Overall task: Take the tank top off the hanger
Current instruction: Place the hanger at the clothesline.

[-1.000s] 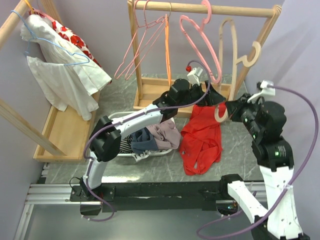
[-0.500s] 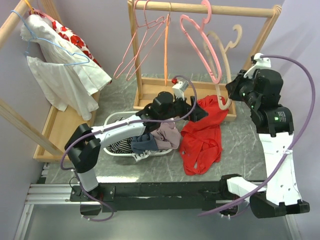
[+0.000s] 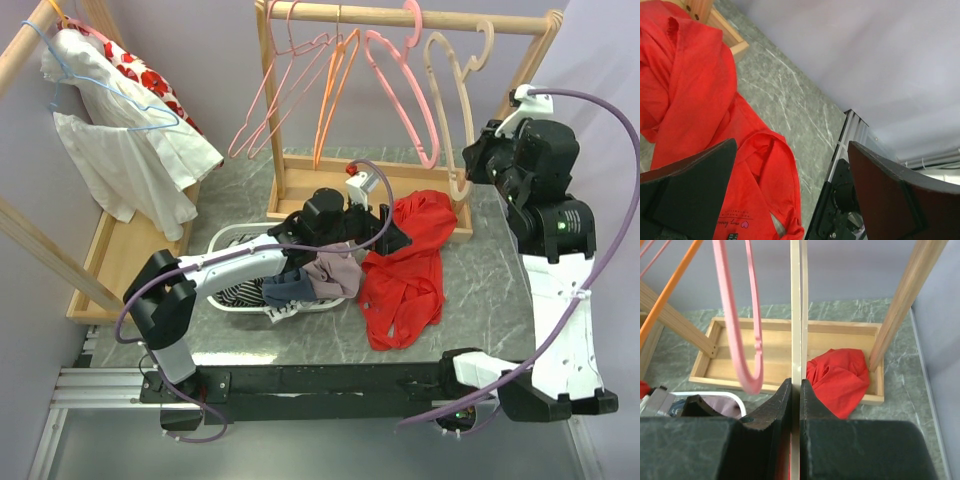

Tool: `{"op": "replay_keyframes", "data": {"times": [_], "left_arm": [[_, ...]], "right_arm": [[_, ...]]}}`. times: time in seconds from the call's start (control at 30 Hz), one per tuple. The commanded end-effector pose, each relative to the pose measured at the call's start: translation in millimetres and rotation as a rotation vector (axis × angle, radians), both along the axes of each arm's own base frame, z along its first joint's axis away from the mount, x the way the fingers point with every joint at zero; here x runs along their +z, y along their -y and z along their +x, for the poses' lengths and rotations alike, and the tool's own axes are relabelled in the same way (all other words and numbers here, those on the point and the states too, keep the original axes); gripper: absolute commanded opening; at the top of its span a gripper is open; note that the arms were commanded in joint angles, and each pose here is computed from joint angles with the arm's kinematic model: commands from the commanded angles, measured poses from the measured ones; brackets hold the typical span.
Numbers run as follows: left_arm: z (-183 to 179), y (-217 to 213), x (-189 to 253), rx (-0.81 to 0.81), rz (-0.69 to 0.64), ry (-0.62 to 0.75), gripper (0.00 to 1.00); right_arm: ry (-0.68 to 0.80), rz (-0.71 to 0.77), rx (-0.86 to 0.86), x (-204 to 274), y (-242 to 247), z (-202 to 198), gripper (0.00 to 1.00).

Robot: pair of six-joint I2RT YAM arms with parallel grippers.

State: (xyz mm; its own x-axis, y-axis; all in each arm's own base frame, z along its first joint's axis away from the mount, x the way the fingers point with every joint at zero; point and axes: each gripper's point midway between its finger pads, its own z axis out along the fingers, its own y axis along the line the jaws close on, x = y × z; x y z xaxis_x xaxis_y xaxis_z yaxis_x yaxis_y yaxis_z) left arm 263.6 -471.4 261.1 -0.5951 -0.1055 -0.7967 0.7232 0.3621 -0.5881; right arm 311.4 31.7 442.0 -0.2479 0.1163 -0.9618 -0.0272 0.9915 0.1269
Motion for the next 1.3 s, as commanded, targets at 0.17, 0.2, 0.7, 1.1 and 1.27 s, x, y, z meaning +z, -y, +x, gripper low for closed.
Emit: {"op": "replay_keyframes", "data": {"times": [0.17, 0.2, 0.7, 1.1, 1.27], "left_arm": [[-30, -5, 26, -0.116, -0.035, 0.086, 0.99], [-32, -6, 26, -0.121, -0.035, 0.089, 0.99], [-31, -18, 24, -0.076, -0.015, 0.117, 0.99], [-32, -21, 24, -0.068, -0.013, 0.107, 0.99], [-30, -21, 26, -0.064, -0.003, 0.121, 0.99]], "right_arm": [[0.082, -0.017, -0.036, 25, 6, 25, 0.0], [0.1, -0.016, -0.043, 28, 6, 28, 0.0], [0.132, -0.009, -0.062, 41, 6, 65, 0.0], [0.077, 0.002, -0.064, 12, 3, 76, 0.06], [0.064, 0.012, -0.06, -3, 4, 58, 0.65]]}}
